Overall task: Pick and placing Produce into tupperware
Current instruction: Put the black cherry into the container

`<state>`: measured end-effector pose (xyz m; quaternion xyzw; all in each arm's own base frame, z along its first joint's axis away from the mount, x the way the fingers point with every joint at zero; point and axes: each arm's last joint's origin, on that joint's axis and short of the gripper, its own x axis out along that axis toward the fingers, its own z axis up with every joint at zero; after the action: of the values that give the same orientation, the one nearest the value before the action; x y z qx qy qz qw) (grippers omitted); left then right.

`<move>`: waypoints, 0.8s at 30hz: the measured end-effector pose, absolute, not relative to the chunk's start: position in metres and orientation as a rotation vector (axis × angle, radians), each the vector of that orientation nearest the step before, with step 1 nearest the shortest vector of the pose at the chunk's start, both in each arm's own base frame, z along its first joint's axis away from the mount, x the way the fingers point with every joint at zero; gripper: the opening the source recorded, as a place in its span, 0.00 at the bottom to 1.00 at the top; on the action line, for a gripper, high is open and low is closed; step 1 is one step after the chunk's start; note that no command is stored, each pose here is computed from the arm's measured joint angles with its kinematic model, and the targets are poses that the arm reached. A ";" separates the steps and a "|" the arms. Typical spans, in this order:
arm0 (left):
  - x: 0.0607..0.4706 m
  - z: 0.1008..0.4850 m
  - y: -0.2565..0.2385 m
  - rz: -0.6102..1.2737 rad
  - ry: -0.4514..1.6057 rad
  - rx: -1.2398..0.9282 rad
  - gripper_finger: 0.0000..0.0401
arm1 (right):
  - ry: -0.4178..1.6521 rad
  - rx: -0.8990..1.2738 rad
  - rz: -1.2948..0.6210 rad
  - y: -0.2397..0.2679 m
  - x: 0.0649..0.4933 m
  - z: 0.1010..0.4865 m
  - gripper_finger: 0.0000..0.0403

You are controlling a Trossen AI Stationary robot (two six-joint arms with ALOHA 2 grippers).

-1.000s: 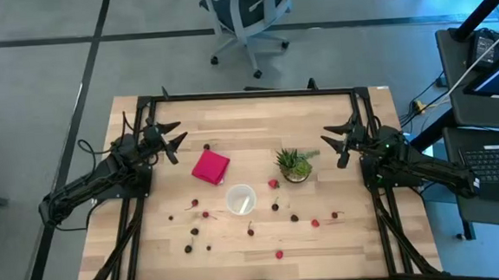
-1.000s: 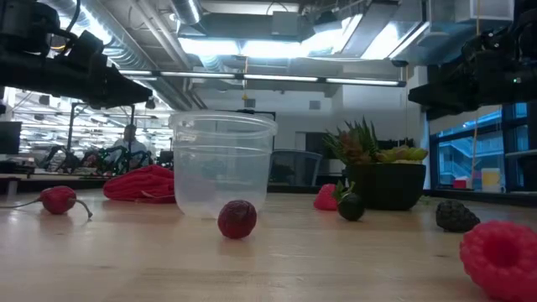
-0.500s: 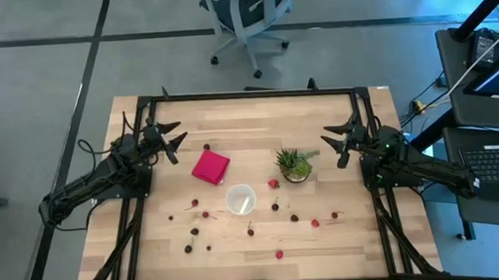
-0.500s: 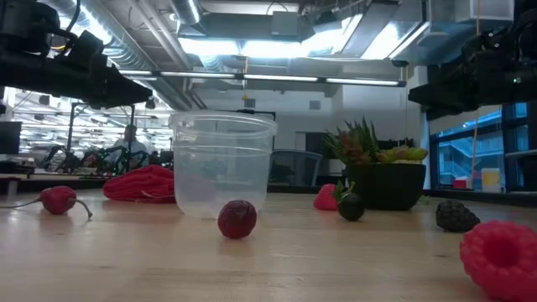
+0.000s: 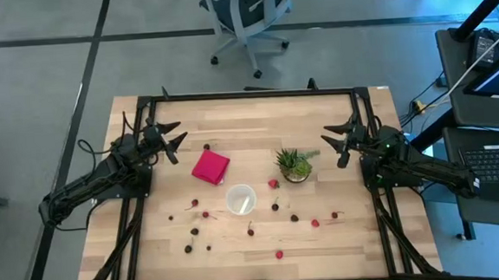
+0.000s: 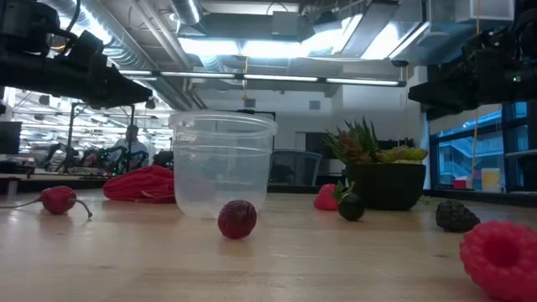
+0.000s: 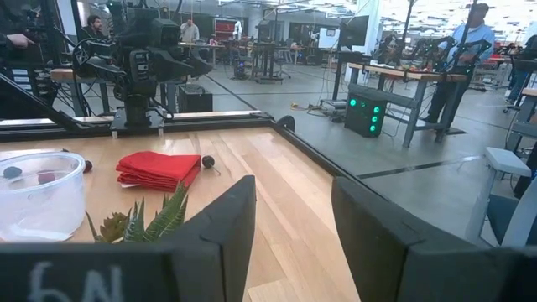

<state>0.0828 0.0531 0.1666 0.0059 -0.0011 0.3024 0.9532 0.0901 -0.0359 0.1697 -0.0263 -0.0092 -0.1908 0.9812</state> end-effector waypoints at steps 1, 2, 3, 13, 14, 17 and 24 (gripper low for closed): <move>0.083 0.167 0.053 0.615 -0.002 0.012 0.53 | -0.021 -0.040 -0.384 -0.036 0.090 0.170 0.40; 0.083 0.167 0.053 0.614 -0.002 0.012 0.53 | -0.023 -0.033 -0.384 -0.036 0.090 0.170 0.40; 0.083 0.167 0.053 0.614 -0.002 0.012 0.53 | -0.023 -0.032 -0.384 -0.036 0.090 0.170 0.40; 0.083 0.167 0.053 0.615 -0.002 0.012 0.53 | -0.022 -0.037 -0.384 -0.036 0.090 0.170 0.40; 0.083 0.167 0.053 0.615 -0.002 0.012 0.53 | -0.022 -0.037 -0.384 -0.036 0.090 0.170 0.40; 0.083 0.167 0.053 0.614 -0.004 0.005 0.53 | -0.022 -0.034 -0.384 -0.036 0.090 0.170 0.40; 0.083 0.173 0.053 0.605 -0.097 -0.076 0.53 | -0.027 0.018 -0.382 -0.036 0.090 0.169 0.40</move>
<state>0.0827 0.0528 0.1727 -0.0374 -0.0478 0.2976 0.9528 0.0902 -0.0358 0.1692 0.0088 -0.0133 -0.1898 0.9817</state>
